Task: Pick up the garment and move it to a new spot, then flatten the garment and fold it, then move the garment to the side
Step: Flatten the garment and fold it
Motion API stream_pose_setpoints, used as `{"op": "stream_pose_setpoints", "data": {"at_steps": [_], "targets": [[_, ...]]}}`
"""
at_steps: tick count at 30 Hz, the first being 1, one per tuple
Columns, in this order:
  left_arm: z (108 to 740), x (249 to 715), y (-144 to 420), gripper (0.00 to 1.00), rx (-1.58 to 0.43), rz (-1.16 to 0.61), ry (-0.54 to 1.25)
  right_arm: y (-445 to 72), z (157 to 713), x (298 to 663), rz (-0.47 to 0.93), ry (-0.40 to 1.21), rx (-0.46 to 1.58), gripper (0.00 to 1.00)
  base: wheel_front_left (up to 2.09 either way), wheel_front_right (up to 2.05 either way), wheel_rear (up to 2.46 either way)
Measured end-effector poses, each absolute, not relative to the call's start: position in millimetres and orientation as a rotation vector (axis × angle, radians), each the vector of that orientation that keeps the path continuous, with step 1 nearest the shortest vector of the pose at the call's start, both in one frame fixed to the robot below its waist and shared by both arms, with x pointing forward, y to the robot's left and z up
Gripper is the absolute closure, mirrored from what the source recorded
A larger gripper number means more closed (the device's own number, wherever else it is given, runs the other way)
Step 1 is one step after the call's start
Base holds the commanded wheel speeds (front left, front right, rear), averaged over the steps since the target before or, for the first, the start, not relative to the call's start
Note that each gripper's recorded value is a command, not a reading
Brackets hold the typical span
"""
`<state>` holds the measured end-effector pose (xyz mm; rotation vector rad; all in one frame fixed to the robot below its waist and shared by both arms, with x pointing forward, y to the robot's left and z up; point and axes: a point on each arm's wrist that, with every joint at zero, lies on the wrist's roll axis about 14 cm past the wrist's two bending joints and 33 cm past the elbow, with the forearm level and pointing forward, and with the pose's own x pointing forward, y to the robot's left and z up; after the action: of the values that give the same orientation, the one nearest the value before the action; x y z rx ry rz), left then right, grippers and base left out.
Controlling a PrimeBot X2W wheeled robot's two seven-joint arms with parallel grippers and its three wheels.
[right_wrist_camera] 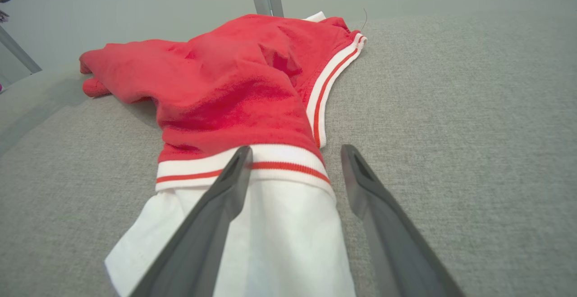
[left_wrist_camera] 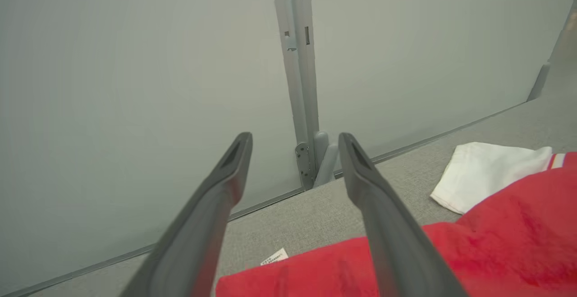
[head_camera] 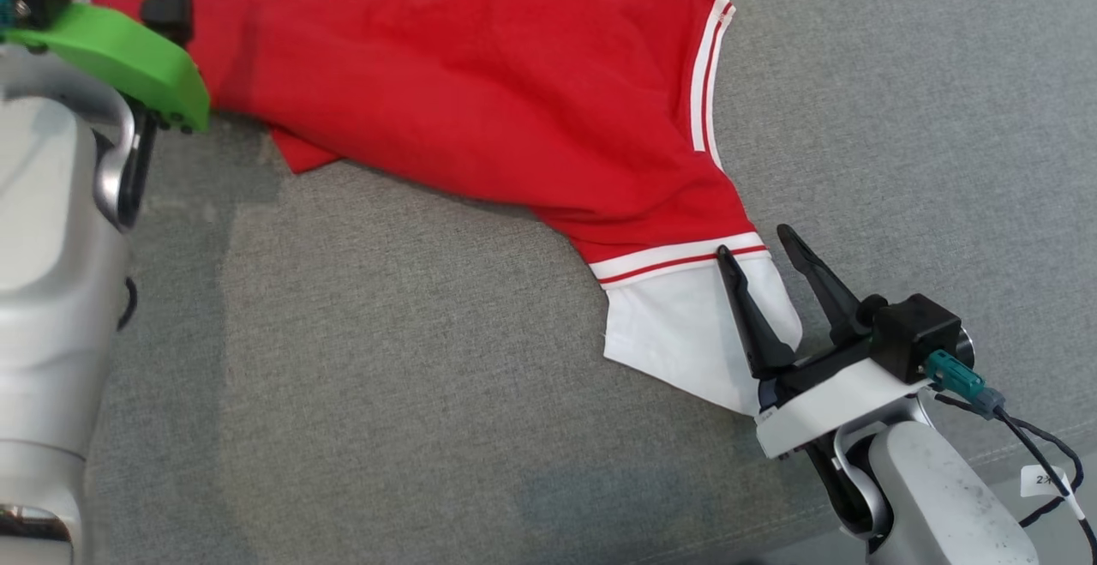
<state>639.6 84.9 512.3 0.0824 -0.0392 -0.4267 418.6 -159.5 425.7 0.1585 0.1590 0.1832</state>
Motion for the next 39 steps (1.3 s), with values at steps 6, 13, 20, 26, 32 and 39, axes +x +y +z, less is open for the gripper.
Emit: {"op": "stream_pose_setpoints", "data": {"at_steps": [6,13,20,26,32,39], "targets": [[478.0,604.0,84.4,0.0,-0.065,-0.378,0.026,-161.7,429.4,419.2,0.181,0.148,0.153,0.0,0.0,0.0,0.0],[449.4,543.1,83.1,0.0,-0.188,-0.339,0.099,-144.9,440.9,420.2,0.235,0.117,0.156,0.0,0.0,0.0,0.0],[416.3,506.6,67.8,0.0,-0.231,-0.351,0.197,-141.1,444.6,420.7,0.259,0.107,0.147,0.0,0.0,0.0,0.0],[398.2,510.2,61.0,0.0,-0.23,-0.358,0.237,-152.4,438.0,419.7,0.225,0.125,0.142,0.0,0.0,0.0,0.0],[386.6,518.5,48.4,0.0,-0.226,-0.388,0.253,-161.6,432.0,420.7,0.19,0.137,0.145,0.0,0.0,0.0,0.0],[395.6,526.0,36.6,1.0,-0.236,-0.43,0.212,-163.2,427.0,426.8,0.186,0.144,0.143,0.0,0.0,0.0,0.0]]}}
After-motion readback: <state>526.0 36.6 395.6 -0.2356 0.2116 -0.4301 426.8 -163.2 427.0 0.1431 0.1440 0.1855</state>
